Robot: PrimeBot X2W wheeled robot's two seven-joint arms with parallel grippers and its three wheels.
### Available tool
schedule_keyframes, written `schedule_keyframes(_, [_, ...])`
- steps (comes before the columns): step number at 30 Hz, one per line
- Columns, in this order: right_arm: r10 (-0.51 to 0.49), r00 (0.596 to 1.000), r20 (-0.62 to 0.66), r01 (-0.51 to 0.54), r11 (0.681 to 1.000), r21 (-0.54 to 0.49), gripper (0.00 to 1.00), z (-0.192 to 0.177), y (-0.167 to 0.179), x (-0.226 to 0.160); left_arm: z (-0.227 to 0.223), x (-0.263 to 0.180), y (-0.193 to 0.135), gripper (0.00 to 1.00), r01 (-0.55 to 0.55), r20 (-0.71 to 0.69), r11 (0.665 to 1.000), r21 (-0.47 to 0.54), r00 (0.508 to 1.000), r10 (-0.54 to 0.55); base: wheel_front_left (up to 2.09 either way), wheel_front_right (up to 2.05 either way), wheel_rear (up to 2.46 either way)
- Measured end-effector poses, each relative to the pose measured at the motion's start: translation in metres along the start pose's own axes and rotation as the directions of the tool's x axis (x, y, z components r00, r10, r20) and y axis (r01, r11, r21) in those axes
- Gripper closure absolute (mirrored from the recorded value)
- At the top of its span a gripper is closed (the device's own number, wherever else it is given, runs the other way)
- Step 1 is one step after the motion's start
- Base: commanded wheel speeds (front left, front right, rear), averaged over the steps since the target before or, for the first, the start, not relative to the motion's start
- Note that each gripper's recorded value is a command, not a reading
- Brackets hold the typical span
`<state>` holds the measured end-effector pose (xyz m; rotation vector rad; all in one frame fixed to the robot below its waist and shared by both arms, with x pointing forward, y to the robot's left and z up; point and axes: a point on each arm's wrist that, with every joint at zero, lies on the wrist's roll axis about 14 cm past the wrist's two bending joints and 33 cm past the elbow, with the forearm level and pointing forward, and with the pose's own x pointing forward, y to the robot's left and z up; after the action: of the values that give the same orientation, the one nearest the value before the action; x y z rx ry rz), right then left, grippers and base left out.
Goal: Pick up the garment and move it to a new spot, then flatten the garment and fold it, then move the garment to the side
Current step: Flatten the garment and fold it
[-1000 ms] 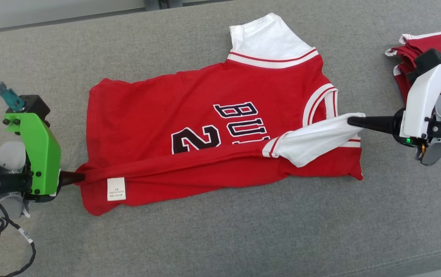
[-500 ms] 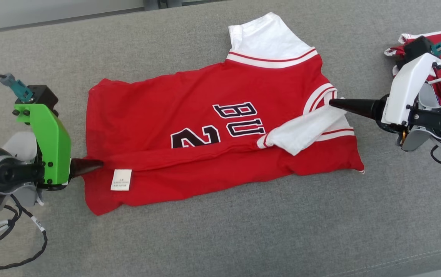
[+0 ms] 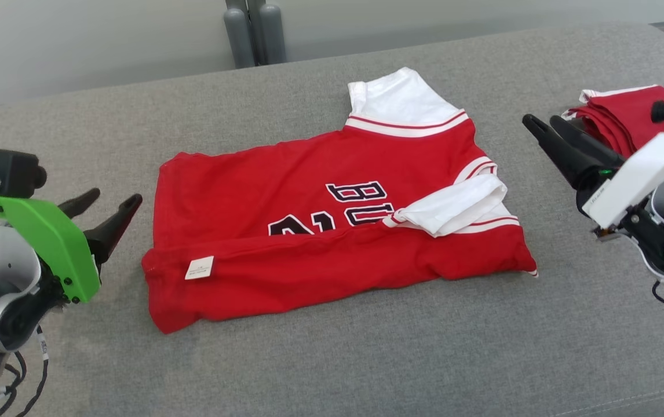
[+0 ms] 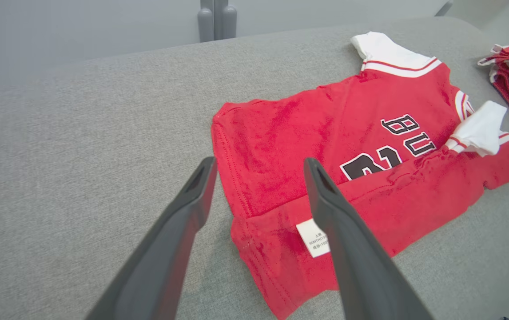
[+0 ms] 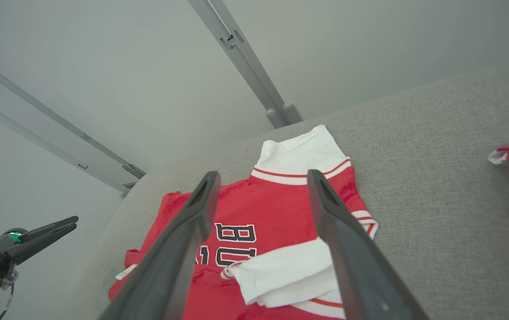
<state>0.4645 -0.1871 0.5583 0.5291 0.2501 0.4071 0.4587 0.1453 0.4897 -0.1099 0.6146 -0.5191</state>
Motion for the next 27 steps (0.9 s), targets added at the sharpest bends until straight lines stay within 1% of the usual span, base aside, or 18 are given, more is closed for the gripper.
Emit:
schedule_keyframes(1, [0.002,0.999,0.038,-0.001,1.0,-0.017,0.0,0.001,0.001,-0.007,0.01,-0.006,-0.001,0.0,-0.018,0.092,1.0,0.005,0.996,0.018,0.0,0.0,0.0])
schedule_keyframes(3, [0.002,0.998,0.062,0.0,0.999,-0.04,0.0,-0.002,0.001,-0.016,0.021,-0.015,0.001,0.0,-0.062,0.217,0.998,0.01,0.974,0.058,0.0,0.0,0.0])
schedule_keyframes(4, [-0.003,0.997,0.076,0.006,0.999,-0.044,0.0,-0.001,0.0,-0.019,0.022,-0.02,0.002,0.0,-0.081,0.255,0.997,0.005,0.964,0.077,0.0,0.0,0.0])
schedule_keyframes(5, [-0.011,0.995,0.102,0.016,0.999,-0.044,0.0,0.003,-0.002,-0.022,0.02,-0.024,0.002,0.0,-0.104,0.291,0.995,0.004,0.952,0.098,0.0,0.0,0.0])
schedule_keyframes(8, [-0.039,0.97,0.239,0.053,0.997,-0.055,0.0,0.032,-0.01,-0.03,0.011,-0.035,0.0,0.0,-0.167,0.377,0.986,-0.004,0.913,0.156,0.0,0.0,0.0])
schedule_keyframes(9, [-0.051,0.963,0.264,0.067,0.996,-0.053,0.0,0.031,-0.013,-0.034,0.005,-0.038,-0.001,0.0,-0.19,0.39,0.982,-0.002,0.904,0.176,0.0,0.0,0.0])
schedule_keyframes(11, [-0.083,0.96,0.269,0.096,0.995,-0.036,0.0,0.012,-0.02,-0.041,-0.007,-0.04,-0.003,0.0,-0.21,0.406,0.977,-0.042,0.89,0.209,0.0,0.0,0.0])
schedule_keyframes(12, [-0.104,0.956,0.274,0.112,0.994,-0.015,0.0,0.001,-0.024,-0.046,-0.016,-0.04,-0.005,0.0,-0.219,0.399,0.974,-0.063,0.889,0.226,0.0,0.0,0.0])
schedule_keyframes(14, [-0.139,0.954,0.265,0.146,0.989,-0.007,0.0,-0.017,-0.032,-0.054,-0.031,-0.04,-0.005,0.0,-0.242,0.38,0.965,-0.099,0.887,0.262,0.0,0.0,0.0])
schedule_keyframes(18, [-0.199,0.962,0.189,0.203,0.979,-0.002,0.0,-0.063,-0.043,-0.067,-0.06,-0.035,-0.015,0.0,-0.228,0.324,0.955,-0.189,0.904,0.28,0.0,0.0,0.0])
schedule_keyframes(22, [-0.22,0.966,0.138,0.221,0.975,0.009,0.0,-0.084,-0.047,-0.066,-0.079,-0.03,-0.012,0.0,-0.24,0.273,0.948,-0.207,0.917,0.292,0.0,0.0,0.0])
schedule_keyframes(25, [-0.231,0.97,0.071,0.231,0.973,0.016,0.0,-0.101,-0.048,-0.061,-0.096,-0.025,-0.01,0.0,-0.243,0.208,0.946,-0.213,0.935,0.288,0.0,0.0,0.0])
schedule_keyframes(27, [-0.23,0.973,0.033,0.23,0.973,0.002,0.0,-0.108,-0.049,-0.055,-0.108,-0.021,-0.008,0.0,-0.25,0.151,0.946,-0.207,0.947,0.283,0.0,0.0,0.0])
